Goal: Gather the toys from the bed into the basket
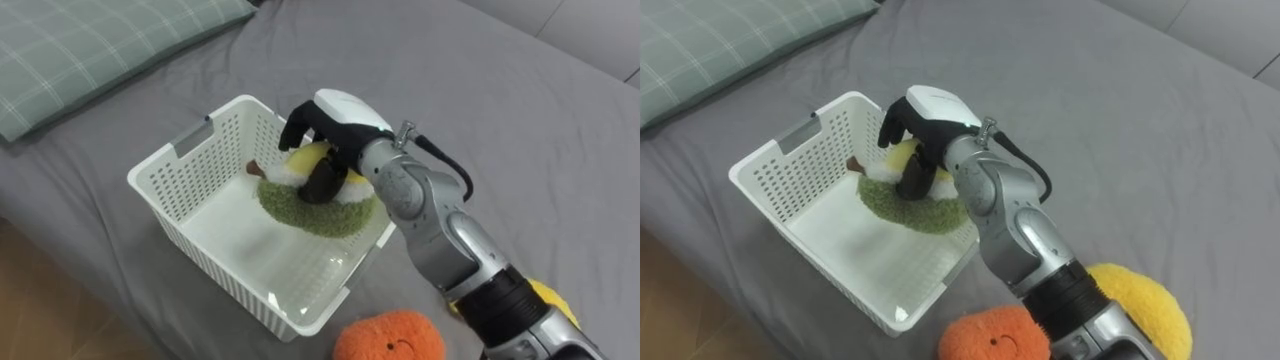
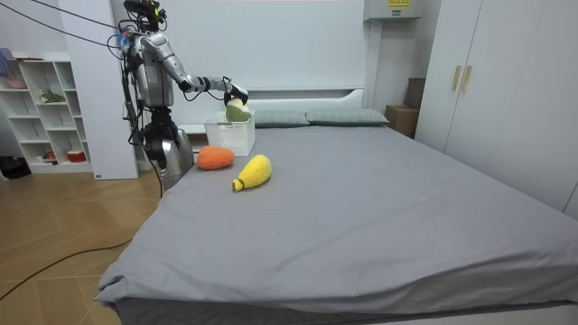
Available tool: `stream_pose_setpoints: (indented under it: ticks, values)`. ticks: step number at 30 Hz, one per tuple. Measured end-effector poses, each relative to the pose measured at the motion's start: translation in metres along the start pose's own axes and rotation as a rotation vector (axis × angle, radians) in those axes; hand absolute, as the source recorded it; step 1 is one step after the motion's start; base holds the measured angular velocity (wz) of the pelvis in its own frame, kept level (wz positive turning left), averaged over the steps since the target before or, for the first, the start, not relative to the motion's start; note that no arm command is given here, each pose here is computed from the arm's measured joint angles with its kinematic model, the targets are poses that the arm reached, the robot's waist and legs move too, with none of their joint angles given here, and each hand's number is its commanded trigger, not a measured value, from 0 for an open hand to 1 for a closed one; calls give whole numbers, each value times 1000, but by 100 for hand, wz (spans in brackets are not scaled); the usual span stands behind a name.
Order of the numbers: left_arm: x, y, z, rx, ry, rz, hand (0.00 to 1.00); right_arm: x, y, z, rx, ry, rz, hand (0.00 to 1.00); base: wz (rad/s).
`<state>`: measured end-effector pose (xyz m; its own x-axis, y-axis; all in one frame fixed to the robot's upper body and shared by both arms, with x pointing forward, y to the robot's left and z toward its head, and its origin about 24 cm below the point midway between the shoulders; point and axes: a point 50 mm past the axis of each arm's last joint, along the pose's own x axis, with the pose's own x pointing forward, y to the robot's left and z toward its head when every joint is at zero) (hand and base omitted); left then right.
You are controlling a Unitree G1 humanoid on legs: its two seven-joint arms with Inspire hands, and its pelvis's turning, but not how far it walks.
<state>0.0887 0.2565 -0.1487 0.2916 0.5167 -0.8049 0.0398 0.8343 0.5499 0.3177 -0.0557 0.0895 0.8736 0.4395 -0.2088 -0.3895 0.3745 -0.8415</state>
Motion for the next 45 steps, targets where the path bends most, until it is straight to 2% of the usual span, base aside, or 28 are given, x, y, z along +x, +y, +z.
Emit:
stream_pose_setpoints:
  ticks: [4, 8, 14, 19, 23, 24, 25, 26, 28, 39, 40, 41, 42, 45]
  values:
    - [0, 1, -2, 2, 4, -9, 0, 0, -1, 1, 25, -16, -1, 0, 0]
    - [0, 0, -3, 5, 12, -10, 0, -1, -7, -1, 129, -33, -10, 0, -2]
    - [0, -2, -19, 33, 68, -1, 0, -13, -26, 23, 335, -211, -39, 0, -4]
    - [-1, -4, -25, 42, 92, -5, 0, -16, -28, 35, 462, -313, -9, 0, -3]
    - [-1, -5, -30, 44, 107, -11, 0, -17, -25, 35, 511, -323, 13, 0, -1]
    - [-1, -5, -31, 44, 108, -14, 0, -17, -25, 34, 516, -324, 15, 10, 0]
    - [-1, -5, -31, 44, 107, -14, 0, -17, -25, 34, 520, -325, 17, 54, 0]
    - [-2, -5, -31, 44, 105, -13, 0, -17, -24, 34, 533, -327, 22, 84, 0]
    - [-1, -5, -29, 42, 100, -13, 0, -18, -21, 34, 555, -329, 35, 100, 0]
    - [-1, -4, -27, 39, 89, -26, 0, -18, 4, 7, 577, -210, 88, 98, 0]
    - [-1, -4, -27, 39, 90, -28, 0, -18, 7, 4, 580, -192, 97, 73, 0]
    - [-1, -4, -27, 39, 89, -30, 0, -18, 10, 1, 580, -180, 104, 24, 0]
    - [-1, -4, -27, 39, 90, -31, 0, -18, 13, 0, 585, -173, 108, 1, 0]
    - [-1, -4, -27, 39, 90, -32, 0, -19, 14, -1, 588, -168, 113, 0, 0]
